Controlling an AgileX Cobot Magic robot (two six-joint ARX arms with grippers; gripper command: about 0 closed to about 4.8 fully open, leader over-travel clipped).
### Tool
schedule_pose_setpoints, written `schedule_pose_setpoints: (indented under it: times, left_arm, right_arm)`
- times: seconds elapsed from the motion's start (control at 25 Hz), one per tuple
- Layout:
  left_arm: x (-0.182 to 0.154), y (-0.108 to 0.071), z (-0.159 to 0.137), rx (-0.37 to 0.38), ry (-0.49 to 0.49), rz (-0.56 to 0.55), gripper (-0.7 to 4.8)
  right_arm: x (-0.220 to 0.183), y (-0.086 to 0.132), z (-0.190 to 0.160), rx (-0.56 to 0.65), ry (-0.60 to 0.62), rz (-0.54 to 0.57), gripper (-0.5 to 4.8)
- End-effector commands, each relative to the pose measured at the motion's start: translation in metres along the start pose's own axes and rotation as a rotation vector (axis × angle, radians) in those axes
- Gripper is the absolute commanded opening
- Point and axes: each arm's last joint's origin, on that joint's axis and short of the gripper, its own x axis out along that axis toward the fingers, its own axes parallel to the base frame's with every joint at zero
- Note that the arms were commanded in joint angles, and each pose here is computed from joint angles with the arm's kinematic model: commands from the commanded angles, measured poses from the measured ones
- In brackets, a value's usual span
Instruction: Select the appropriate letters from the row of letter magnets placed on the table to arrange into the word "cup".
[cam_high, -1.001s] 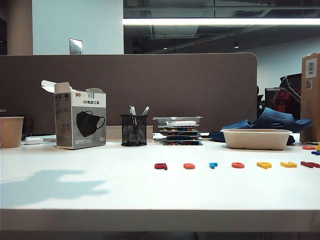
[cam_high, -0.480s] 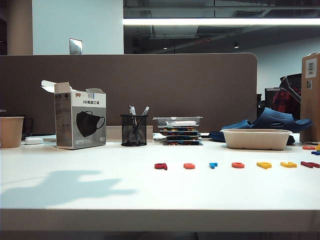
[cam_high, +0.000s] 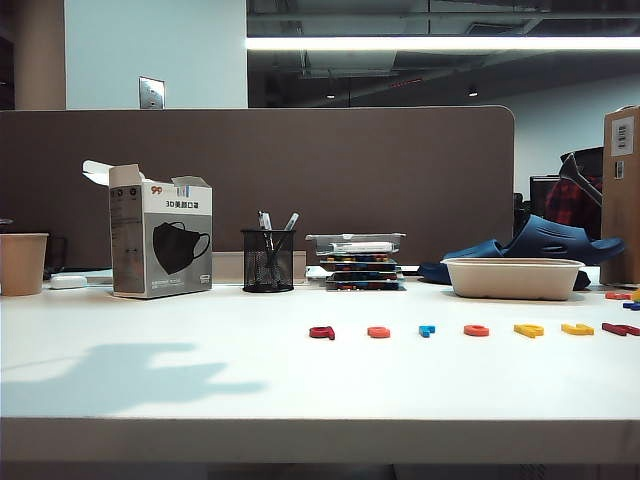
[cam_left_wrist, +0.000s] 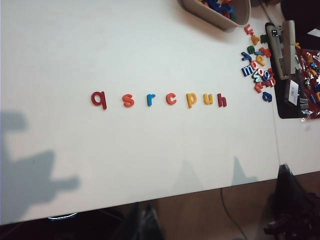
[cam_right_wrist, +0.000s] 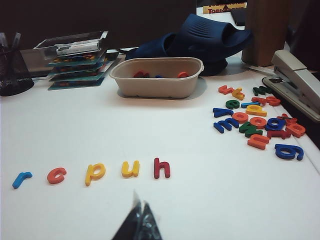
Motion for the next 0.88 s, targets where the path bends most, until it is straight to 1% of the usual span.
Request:
schedule_pose_setpoints:
  times: [0.04,0.24,0.4,0.6,0.72,0.88]
  left_arm:
    - [-0.002,0.000,0.000,0.010,-0.004,0.000,-0.05]
    - [-0.002,0.000,0.001,0.008,-0.010,-0.006,-0.05]
    - [-0.002,0.000,0.001,0.008,-0.010,-0.005,-0.05]
    - [-0.002,0.000,0.001,0.008,-0.010,-0.005,-0.05]
    - [-0.002,0.000,0.001,0.008,-0.010,-0.005,-0.05]
    - [-0.002,0.000,0.001,0.008,-0.009,-0.005,-0.05]
  right_arm:
    - [0.000,0.000,0.001,-0.003,-0.022,-0.003,-0.06]
    - [0.000,0.000,0.001,-0.003,-0.026,-0.010,-0.06]
    - [-0.001,0.000,0.006,-0.007,-0.061,-0.011,-0.06]
    - [-0.011,0.004,0.035,-0.016,-0.136,-0.006,-0.06]
    - [-0.023,0.009,0.062,-0.022,-0.190,0.000,-0.06]
    - [-0.041,0.014,0.091,-0.022,-0.188,-0.001,-0.06]
